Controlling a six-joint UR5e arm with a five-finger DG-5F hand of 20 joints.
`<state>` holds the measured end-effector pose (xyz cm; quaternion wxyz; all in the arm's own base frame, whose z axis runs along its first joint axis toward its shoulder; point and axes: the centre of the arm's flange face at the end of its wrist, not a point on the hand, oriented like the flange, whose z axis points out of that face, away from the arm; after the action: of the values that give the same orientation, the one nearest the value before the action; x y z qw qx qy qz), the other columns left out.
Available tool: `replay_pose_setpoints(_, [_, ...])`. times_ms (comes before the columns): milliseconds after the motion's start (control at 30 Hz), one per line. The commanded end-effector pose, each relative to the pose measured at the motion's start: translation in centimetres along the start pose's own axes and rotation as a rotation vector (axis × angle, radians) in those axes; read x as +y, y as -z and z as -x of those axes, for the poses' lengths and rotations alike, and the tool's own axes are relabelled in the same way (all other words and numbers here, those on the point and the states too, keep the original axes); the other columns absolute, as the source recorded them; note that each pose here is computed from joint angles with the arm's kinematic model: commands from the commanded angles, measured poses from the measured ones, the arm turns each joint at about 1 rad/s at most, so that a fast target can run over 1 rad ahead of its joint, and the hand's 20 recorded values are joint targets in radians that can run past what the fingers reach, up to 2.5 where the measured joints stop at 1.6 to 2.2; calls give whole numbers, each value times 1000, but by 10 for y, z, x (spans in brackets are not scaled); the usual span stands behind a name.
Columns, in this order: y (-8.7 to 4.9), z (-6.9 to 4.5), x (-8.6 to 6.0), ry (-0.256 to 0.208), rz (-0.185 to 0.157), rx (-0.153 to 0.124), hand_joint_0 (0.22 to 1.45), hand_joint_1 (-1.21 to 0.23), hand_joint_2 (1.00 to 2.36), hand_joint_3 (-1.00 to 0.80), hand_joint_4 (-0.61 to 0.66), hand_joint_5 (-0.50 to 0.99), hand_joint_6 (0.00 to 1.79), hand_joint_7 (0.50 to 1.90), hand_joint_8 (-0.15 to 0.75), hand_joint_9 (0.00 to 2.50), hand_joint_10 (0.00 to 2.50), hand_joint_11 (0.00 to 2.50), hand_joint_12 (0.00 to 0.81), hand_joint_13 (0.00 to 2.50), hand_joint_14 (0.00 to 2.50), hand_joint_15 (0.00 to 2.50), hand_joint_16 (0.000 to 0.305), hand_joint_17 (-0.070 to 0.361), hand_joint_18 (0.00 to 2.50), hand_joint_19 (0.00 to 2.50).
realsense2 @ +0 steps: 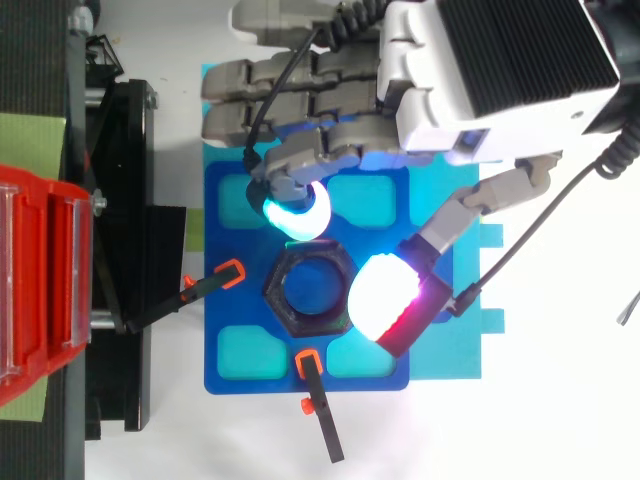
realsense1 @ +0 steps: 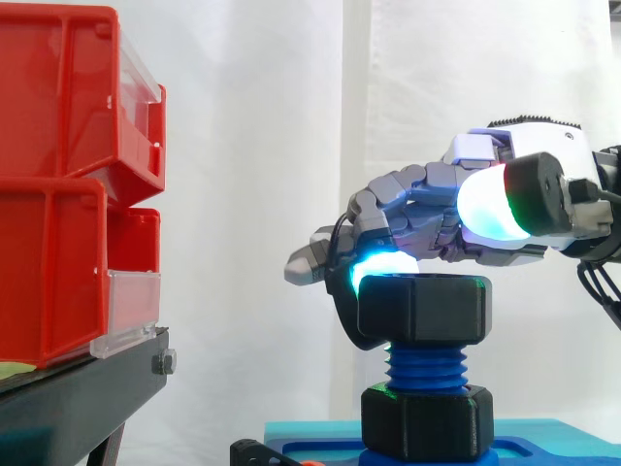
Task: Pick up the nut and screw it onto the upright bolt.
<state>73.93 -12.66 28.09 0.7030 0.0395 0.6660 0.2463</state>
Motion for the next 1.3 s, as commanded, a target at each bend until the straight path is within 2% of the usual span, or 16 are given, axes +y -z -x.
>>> replay_pose_setpoints(0, [3, 4, -7, 3, -8, -8, 475, -375, 1000, -500, 184, -60, 715, 1141, 282, 522, 0, 0, 320, 343, 0, 0, 33, 75, 0, 0])
replay_pose_setpoints(133, [6, 7, -12, 6, -11, -15, 481, -381, 1000, -500, 110, -13, 718, 1142, 279, 694, 0, 0, 292, 478, 0, 0, 25, 57, 107, 0])
replay_pose_setpoints(200, [7, 8, -14, 6, -8, -14, 482, -347, 1000, -500, 74, 3, 720, 1108, 241, 883, 0, 0, 256, 597, 0, 0, 21, 46, 255, 0])
replay_pose_setpoints(467, [8, 15, -16, 8, 5, -18, 483, -283, 1000, -500, 21, 24, 731, 1080, 194, 1096, 0, 0, 206, 772, 0, 0, 15, 35, 474, 0])
replay_pose_setpoints(533, [4, 24, -14, 14, 14, -32, 476, -252, 1000, -500, 95, 18, 644, 1232, 224, 1042, 0, 0, 230, 734, 0, 0, 19, 42, 418, 0])
replay_pose_setpoints(567, [4, 24, -14, 14, 14, -32, 476, -249, 1000, -500, 104, 20, 623, 1286, 227, 1032, 0, 0, 235, 715, 0, 0, 19, 43, 411, 0])
replay_pose_setpoints(600, [1, 28, -13, 18, 19, -39, 471, -226, 1000, -500, 169, 9, 531, 1454, 255, 972, 0, 0, 251, 682, 0, 0, 21, 47, 369, 0])
replay_pose_setpoints(633, [0, 30, -11, 18, 23, -42, 469, -222, 1000, -500, 207, 4, 502, 1512, 271, 930, 0, 0, 269, 671, 0, 0, 23, 51, 354, 0])
replay_pose_setpoints(700, [-9, 42, -3, 28, 47, -58, 469, -223, 1000, -500, 211, -9, 500, 1490, 277, 922, 0, 0, 273, 666, 0, 0, 23, 53, 347, 0])
replay_pose_setpoints(733, [-9, 43, -4, 30, 50, -60, 469, -223, 1000, -500, 214, -25, 502, 1440, 278, 909, 0, 0, 279, 662, 0, 0, 24, 54, 340, 0])
replay_pose_setpoints(933, [-15, 38, -3, 41, 71, -87, 463, -225, 1000, -500, 238, -92, 503, 1282, 284, 767, 0, 0, 300, 609, 0, 0, 28, 63, 293, 0])
replay_pose_setpoints(967, [-18, 38, -1, 46, 82, -104, 463, -225, 1000, -500, 243, -93, 503, 1279, 284, 765, 0, 0, 299, 609, 0, 0, 28, 63, 293, 0])
replay_pose_setpoints(1100, [-24, 25, 1, 43, 89, -102, 463, -229, 1000, -500, 244, -105, 503, 1262, 286, 729, 0, 0, 305, 588, 0, 0, 29, 66, 279, 0])
replay_pose_setpoints(1200, [-27, 17, 1, 40, 93, -94, 462, -231, 1000, -500, 261, -125, 504, 1113, 277, 679, 0, 0, 309, 575, 0, 0, 30, 69, 267, 0])
replay_pose_setpoints(1233, [-27, 14, 0, 39, 91, -92, 461, -232, 1000, -500, 258, -147, 504, 996, 269, 633, 0, 0, 308, 560, 0, 0, 31, 70, 265, 0])
replay_pose_setpoints(1267, [-29, 8, 0, 37, 92, -86, 461, -232, 1000, -500, 256, -149, 504, 973, 264, 614, 0, 0, 308, 553, 0, 0, 31, 70, 263, 0])
